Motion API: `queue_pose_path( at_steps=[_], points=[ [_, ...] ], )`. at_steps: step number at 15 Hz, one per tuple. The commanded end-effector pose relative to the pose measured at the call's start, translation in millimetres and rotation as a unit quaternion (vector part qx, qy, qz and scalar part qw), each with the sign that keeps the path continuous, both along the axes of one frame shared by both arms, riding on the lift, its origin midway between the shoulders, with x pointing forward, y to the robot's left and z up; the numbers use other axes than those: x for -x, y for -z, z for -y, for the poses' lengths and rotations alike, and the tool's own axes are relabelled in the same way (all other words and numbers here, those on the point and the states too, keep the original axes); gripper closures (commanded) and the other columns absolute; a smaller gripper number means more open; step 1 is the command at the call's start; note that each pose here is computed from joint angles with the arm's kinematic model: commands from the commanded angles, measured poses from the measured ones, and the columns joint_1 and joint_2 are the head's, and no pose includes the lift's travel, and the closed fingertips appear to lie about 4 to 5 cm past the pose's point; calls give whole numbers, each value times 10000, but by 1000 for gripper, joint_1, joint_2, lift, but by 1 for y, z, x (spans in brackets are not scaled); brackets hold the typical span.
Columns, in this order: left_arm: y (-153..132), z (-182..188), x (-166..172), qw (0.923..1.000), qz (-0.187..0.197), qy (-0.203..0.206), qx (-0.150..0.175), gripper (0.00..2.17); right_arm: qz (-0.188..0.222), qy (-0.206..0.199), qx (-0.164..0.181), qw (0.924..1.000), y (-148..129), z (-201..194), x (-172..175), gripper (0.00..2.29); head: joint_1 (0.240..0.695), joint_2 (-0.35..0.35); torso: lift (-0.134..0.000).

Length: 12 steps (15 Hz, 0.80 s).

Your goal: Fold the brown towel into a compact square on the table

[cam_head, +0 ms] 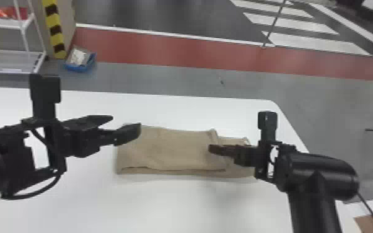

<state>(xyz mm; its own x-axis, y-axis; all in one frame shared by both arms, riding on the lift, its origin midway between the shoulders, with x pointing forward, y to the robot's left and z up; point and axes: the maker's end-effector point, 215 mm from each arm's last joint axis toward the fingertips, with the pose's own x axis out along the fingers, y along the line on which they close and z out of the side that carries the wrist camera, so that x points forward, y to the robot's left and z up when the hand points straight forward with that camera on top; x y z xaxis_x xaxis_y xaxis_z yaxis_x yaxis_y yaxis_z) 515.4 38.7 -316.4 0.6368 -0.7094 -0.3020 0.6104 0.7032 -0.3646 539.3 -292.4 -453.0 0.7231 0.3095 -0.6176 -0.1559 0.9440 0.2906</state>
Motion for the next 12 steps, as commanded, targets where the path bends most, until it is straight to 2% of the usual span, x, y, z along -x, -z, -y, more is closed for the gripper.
queue_pose_path(
  at_steps=[1,4,12],
  points=[
    [1,0,1,10000,-9,3,0,29,42,-39,22,10000,-5,-4,-5,441,695,-260,-124],
    [2,-3,0,10000,-17,-14,-10,29,83,-61,11,9999,-10,-5,-9,532,695,-255,-124],
    [3,-1,3,10000,-19,9,12,29,-92,-43,-58,9999,-3,-4,-2,532,695,-252,-124]
  ],
)
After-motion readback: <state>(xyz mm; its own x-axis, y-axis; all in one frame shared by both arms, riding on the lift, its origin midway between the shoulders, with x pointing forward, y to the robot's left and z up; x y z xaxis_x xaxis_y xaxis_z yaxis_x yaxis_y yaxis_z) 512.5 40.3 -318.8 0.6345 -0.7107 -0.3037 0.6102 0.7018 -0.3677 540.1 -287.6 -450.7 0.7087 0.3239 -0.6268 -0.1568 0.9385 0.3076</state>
